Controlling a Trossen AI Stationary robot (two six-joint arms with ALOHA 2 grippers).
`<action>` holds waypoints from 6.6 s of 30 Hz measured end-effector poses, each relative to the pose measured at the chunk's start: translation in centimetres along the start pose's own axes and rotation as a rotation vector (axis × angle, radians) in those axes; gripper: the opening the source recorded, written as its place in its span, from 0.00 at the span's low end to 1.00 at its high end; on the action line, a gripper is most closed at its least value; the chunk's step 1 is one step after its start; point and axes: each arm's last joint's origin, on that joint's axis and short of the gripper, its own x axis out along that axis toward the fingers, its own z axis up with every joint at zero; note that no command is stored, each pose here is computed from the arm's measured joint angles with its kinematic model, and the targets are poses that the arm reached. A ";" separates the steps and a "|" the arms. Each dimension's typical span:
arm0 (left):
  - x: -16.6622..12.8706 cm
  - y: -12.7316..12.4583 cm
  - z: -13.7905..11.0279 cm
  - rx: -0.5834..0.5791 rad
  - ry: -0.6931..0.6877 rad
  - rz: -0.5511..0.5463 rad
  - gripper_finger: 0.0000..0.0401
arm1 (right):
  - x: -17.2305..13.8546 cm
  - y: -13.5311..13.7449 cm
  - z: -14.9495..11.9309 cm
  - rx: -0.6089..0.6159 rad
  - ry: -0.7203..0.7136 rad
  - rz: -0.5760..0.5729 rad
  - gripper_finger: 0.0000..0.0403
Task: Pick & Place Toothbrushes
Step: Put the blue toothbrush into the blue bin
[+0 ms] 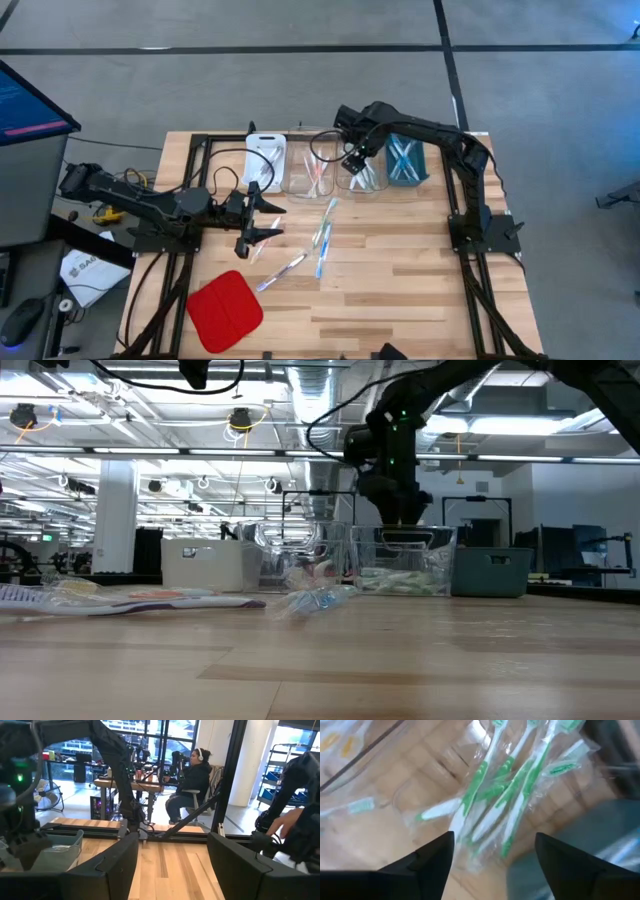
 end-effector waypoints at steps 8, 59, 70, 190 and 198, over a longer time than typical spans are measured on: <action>0.0 0.0 0.0 -0.007 -0.002 0.000 0.58 | -6.5 3.4 0.5 -0.052 -0.164 0.040 0.68; 5.3 0.3 -5.6 0.014 0.263 0.298 0.58 | -13.7 28.6 -20.2 -0.661 -1.508 0.525 0.68; 9.9 -2.7 -10.7 0.089 0.403 0.358 0.56 | -12.6 19.0 -23.8 -0.664 -1.705 1.027 0.68; 13.9 -4.0 -17.0 -0.292 0.657 0.444 0.24 | -13.2 20.2 -28.3 -0.787 -1.603 1.164 0.68; 14.0 -3.4 -18.8 -0.303 0.683 0.508 0.24 | -13.2 20.2 -28.3 -0.787 -1.603 1.164 0.68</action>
